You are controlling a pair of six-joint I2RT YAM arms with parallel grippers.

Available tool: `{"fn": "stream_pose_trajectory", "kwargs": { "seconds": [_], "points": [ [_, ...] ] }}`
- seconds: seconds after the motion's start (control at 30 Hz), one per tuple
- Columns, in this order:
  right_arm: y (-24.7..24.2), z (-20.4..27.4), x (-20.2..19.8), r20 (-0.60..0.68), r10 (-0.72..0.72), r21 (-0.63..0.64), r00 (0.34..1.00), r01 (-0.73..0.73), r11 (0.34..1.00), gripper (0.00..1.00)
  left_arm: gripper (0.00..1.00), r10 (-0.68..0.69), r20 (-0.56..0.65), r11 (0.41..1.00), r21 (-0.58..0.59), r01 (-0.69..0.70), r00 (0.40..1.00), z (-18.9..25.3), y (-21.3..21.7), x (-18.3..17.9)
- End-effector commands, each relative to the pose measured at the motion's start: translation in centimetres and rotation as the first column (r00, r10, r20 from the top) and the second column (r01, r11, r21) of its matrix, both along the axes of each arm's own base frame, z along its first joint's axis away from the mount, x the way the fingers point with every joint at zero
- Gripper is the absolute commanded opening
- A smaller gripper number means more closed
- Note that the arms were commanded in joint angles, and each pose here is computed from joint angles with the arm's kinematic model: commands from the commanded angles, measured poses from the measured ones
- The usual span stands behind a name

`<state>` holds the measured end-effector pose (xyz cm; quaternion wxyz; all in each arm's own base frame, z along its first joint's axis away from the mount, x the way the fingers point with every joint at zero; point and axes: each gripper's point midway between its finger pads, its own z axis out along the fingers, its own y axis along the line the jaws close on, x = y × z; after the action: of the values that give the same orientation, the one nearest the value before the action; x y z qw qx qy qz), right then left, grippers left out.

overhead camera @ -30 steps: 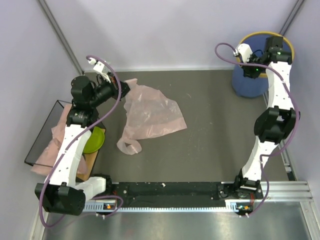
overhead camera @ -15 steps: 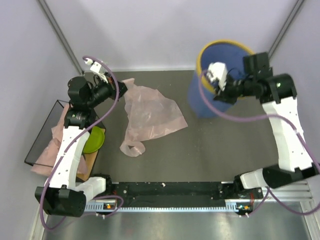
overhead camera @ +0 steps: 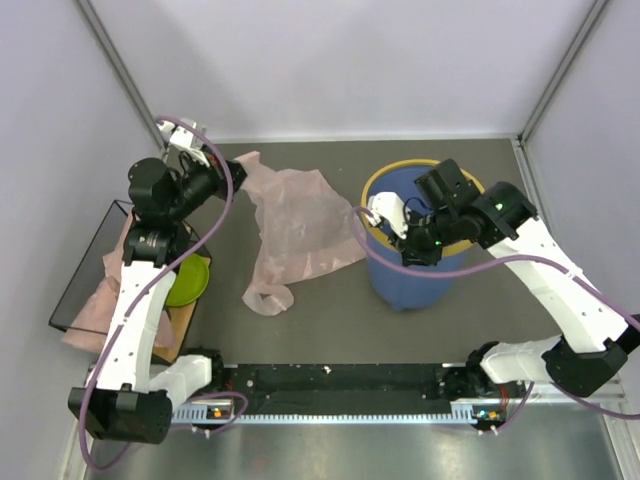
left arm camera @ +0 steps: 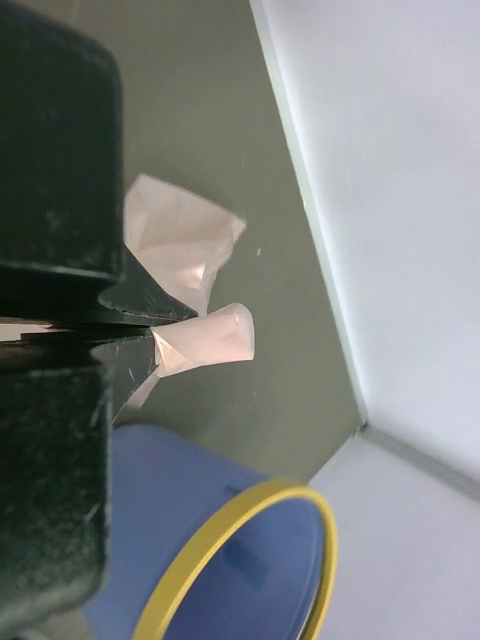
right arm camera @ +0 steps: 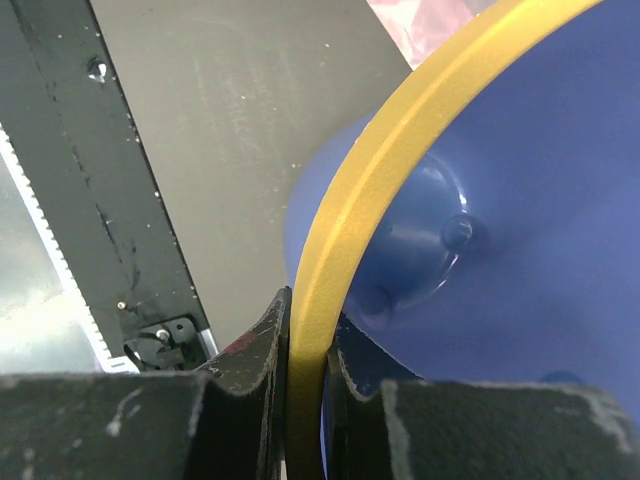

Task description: Put the trash bags into the trash bin

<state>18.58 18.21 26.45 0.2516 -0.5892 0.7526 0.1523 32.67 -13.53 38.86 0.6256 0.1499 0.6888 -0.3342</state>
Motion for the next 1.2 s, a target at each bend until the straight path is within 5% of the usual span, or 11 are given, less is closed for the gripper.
{"fn": "stream_pose_trajectory", "kwargs": {
  "seconds": [0.0,0.33,0.5,0.63,0.77,0.93,0.97,1.0,1.17],
  "points": [
    [2.2,3.2,0.3,0.145,-0.001,0.115,0.989,-0.016,0.993,0.0,0.0,0.291,0.111,0.954,0.039,-0.297,0.95,2.5,5.0,2.1],
    [5.1,2.1,-1.3,0.072,0.06,0.144,0.996,-0.07,0.987,0.01,0.0,0.465,0.212,0.876,0.03,-0.481,0.86,5.4,9.6,2.7],
    [4.9,2.4,-1.6,0.06,0.065,0.137,0.996,-0.072,0.988,0.54,0.0,0.406,0.193,0.909,0.01,-0.416,0.893,4.9,8.4,2.3],
    [3.8,3.3,-2.6,0.059,0.079,0.124,0.995,-0.085,0.989,0.6,0.0,0.389,0.181,0.918,0.004,-0.396,0.903,4.7,8.0,2.4],
    [3.1,4.4,-3.6,0.075,0.11,0.139,0.991,-0.12,0.983,0.47,0.0,0.367,0.173,0.928,-0.003,-0.372,0.914,4.7,7.5,2.4],
    [2.9,5.3,-5.7,0.04,0.179,0.179,0.983,-0.183,0.967,0.47,0.0,0.356,0.152,0.933,-0.007,-0.359,0.922,4.2,7.3,2.6],
    [2.9,5.2,-6.0,0.032,0.194,0.184,0.98,-0.197,0.963,0.26,0.0,0.356,0.151,0.934,-0.011,-0.358,0.922,4.2,7.3,2.6],
    [2.9,5.2,-6.2,0.03,0.2,0.187,0.979,-0.202,0.961,0.19,0.0,0.352,0.149,0.935,-0.011,-0.354,0.924,4.2,7.2,2.6],
    [3.0,6.6,-6.5,0.065,0.204,0.226,0.977,-0.213,0.951,0.0,0.0,0.343,0.155,0.938,-0.005,-0.346,0.927,4.5,7.1,2.6]
  ]
}}
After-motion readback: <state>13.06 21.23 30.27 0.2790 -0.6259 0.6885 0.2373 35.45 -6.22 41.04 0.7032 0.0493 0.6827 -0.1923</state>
